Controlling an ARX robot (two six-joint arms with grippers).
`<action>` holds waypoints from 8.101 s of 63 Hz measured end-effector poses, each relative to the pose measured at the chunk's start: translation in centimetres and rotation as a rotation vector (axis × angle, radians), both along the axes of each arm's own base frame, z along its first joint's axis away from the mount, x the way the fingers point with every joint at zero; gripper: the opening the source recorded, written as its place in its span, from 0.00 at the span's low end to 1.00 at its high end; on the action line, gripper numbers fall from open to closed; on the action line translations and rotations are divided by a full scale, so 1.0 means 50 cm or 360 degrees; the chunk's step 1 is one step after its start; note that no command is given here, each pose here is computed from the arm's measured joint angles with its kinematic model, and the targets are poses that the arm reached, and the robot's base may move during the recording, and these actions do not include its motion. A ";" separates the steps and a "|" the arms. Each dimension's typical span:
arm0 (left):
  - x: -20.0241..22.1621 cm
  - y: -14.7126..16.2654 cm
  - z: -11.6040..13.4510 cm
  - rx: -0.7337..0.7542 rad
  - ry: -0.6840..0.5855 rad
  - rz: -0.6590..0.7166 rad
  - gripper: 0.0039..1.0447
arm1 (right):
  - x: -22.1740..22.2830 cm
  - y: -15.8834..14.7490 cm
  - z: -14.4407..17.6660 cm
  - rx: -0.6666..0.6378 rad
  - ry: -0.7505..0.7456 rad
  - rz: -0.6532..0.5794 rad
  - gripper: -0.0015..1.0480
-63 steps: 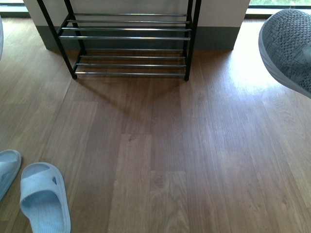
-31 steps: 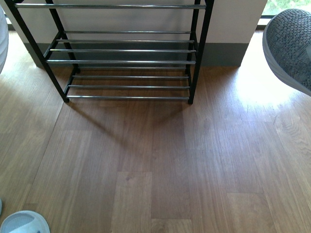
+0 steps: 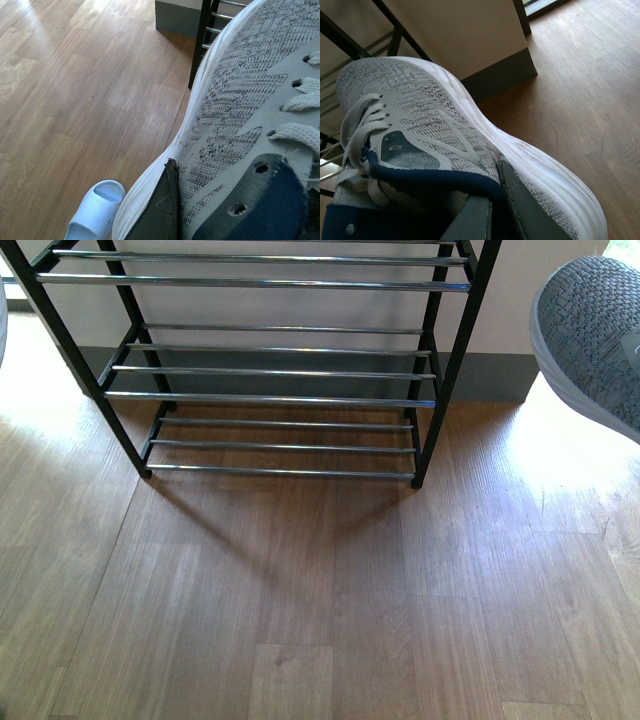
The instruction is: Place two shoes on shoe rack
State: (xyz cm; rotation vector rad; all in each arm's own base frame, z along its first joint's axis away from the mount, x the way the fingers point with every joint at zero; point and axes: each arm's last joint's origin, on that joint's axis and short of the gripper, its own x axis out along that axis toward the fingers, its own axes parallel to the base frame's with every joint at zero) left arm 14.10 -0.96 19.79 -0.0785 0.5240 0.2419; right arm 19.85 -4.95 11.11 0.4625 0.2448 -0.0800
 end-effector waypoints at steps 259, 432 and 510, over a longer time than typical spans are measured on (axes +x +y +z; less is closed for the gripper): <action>0.000 0.000 0.003 -0.0002 -0.0006 -0.0005 0.01 | 0.028 0.028 0.018 -0.0214 -0.0095 0.0671 0.01; 0.000 0.000 0.003 -0.0004 -0.0006 -0.0008 0.01 | 0.128 0.214 0.076 0.0328 0.0148 0.0889 0.91; 0.000 0.000 0.003 -0.0002 -0.0006 -0.0007 0.01 | -0.121 0.098 0.114 -0.0728 -0.0392 0.0119 0.02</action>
